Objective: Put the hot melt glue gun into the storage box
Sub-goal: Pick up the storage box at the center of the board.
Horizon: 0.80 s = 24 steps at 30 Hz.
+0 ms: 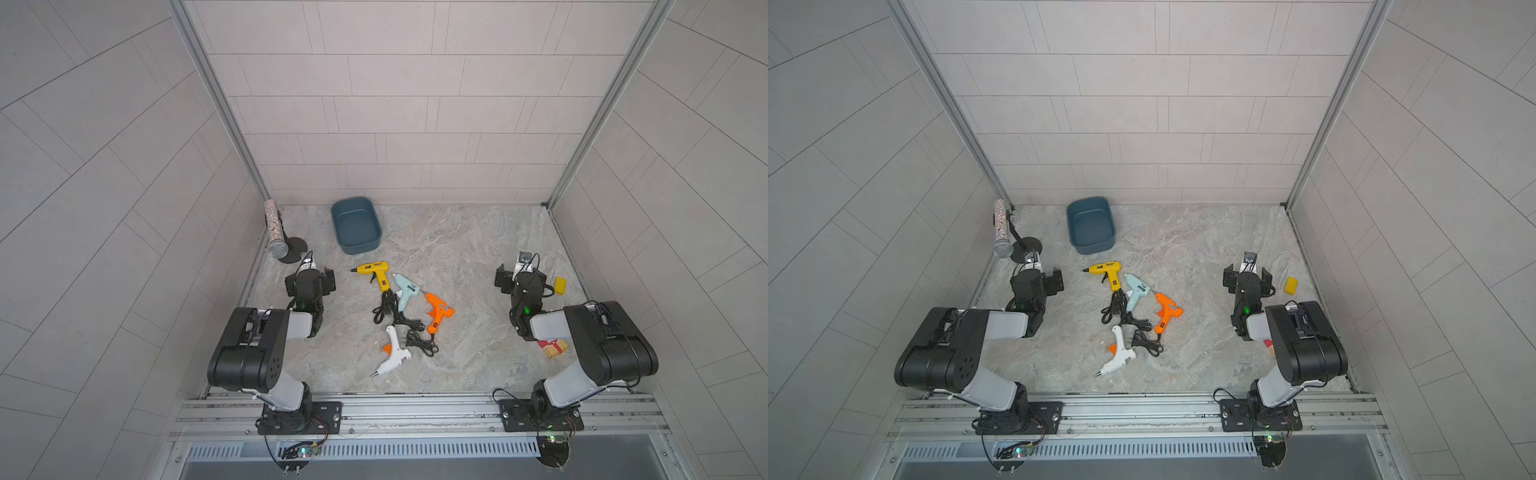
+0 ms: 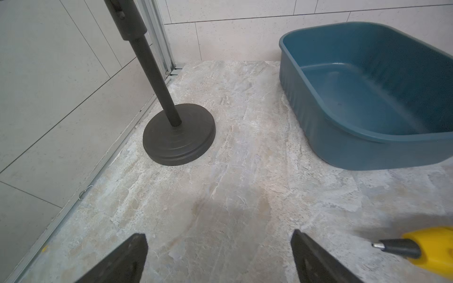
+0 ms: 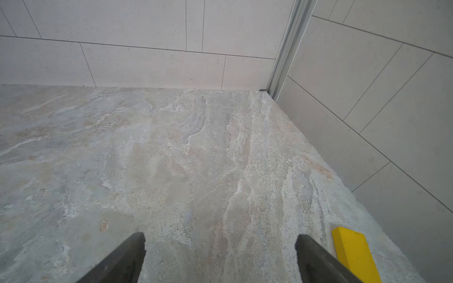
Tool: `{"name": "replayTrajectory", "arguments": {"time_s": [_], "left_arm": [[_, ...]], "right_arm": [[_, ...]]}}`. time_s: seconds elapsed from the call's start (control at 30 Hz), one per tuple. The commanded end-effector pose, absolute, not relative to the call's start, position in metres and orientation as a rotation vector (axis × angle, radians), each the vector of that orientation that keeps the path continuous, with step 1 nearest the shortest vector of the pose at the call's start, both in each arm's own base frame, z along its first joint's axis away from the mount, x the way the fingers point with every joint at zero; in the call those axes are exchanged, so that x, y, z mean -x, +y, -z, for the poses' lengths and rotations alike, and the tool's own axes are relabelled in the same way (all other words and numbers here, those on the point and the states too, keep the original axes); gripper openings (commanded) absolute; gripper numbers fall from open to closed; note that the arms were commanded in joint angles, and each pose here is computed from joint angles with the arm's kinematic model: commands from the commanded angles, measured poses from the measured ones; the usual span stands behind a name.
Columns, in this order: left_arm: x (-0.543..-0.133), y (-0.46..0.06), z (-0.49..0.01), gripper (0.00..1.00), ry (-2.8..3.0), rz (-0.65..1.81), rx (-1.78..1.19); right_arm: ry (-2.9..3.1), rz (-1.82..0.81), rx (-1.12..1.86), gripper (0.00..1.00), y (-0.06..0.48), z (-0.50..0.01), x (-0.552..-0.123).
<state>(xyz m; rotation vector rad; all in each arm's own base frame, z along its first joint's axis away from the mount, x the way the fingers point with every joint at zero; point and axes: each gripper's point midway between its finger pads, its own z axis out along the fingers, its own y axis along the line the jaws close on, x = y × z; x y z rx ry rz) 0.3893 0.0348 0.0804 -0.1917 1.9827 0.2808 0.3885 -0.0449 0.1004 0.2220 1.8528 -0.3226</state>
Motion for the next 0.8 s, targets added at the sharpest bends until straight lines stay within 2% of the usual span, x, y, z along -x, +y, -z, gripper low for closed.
{"name": "replayTrajectory", "arguments": {"time_s": [0.0, 0.77], "left_arm": [[-0.3922, 0.0375, -0.0878, 1.00, 1.947, -0.280, 0.211], [-0.3920, 0.0380, -0.0874, 1.00, 1.953, -0.298, 0.221]], "right_arm": [[1.871, 0.326, -0.230, 1.00, -0.0467, -0.0944, -0.3857], [1.873, 0.322, -0.229, 1.00, -0.0461, -0.0942, -0.3862]]}}
